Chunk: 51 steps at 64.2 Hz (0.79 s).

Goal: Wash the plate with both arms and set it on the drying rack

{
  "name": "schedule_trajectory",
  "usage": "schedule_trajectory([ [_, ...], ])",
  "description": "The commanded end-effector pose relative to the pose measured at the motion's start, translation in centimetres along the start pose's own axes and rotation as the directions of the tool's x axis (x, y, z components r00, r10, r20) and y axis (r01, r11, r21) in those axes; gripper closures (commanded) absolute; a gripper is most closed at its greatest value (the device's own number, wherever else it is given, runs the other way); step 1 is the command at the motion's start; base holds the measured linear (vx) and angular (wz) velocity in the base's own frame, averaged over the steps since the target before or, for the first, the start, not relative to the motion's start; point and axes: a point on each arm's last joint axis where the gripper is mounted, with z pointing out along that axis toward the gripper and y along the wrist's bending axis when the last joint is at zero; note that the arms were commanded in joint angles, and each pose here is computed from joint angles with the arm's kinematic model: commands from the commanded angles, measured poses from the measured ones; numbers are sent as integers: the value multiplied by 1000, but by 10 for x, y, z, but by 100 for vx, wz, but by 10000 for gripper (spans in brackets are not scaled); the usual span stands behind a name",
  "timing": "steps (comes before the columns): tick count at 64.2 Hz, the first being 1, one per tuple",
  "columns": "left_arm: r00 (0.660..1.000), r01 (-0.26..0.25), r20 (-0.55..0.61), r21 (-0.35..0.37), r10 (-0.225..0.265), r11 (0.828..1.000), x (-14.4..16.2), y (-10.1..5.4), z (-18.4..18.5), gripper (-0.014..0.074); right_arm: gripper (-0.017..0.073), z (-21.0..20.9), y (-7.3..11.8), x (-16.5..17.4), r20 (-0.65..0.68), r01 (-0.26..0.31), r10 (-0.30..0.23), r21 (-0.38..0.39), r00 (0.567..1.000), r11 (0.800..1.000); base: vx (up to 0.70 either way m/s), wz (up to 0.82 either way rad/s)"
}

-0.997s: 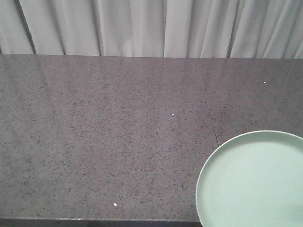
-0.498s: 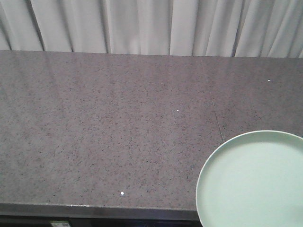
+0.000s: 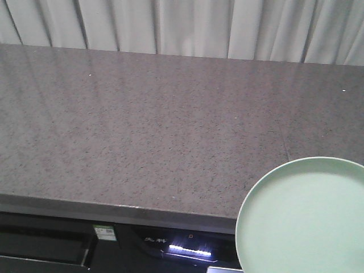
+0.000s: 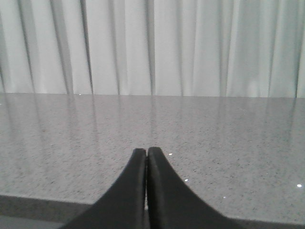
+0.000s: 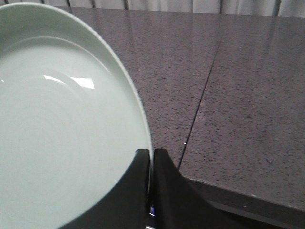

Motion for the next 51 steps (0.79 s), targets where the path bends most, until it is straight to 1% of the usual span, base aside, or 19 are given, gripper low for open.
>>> schedule_trajectory([
  [1,998,6,65,11,-7,1000,-2,-1,-1,599,564,-3,1,-14,92,2,-2,0,996,1000,-14,32],
  [22,998,6,65,11,-7,1000,-2,-1,-1,599,564,-3,1,-14,92,2,-2,0,996,1000,-14,46],
  [51,998,6,65,11,-7,1000,-2,-1,-1,599,564,-3,1,-14,92,2,-2,0,996,1000,-14,56],
])
